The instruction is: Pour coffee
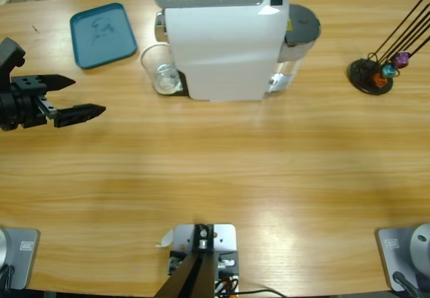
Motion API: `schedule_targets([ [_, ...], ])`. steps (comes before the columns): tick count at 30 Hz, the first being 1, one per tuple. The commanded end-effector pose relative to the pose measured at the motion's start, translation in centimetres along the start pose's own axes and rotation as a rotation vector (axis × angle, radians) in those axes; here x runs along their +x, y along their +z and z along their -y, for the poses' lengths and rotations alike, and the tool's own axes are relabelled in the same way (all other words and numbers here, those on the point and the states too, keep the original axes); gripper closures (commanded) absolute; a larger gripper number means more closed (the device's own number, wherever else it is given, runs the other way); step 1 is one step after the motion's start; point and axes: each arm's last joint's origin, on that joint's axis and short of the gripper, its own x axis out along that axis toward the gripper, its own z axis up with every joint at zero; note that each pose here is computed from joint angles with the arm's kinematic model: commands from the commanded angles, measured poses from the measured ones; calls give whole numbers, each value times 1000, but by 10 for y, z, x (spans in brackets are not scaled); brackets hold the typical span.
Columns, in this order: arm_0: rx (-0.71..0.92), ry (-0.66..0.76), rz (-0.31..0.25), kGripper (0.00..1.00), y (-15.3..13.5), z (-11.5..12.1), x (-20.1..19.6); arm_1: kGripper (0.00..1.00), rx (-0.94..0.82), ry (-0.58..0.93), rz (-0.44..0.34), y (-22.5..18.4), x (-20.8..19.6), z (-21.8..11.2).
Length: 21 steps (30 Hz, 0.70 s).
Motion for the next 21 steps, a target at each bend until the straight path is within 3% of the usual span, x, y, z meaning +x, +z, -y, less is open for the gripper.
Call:
schedule_targets([
  [1, -16, 9, -44, 0, -7, 1, 5, 1000, -4, -7, -97, -12, 30, 2],
  [21, -19, 10, -48, 0, -7, 0, 6, 1000, -11, -15, -133, -20, 38, 0],
])
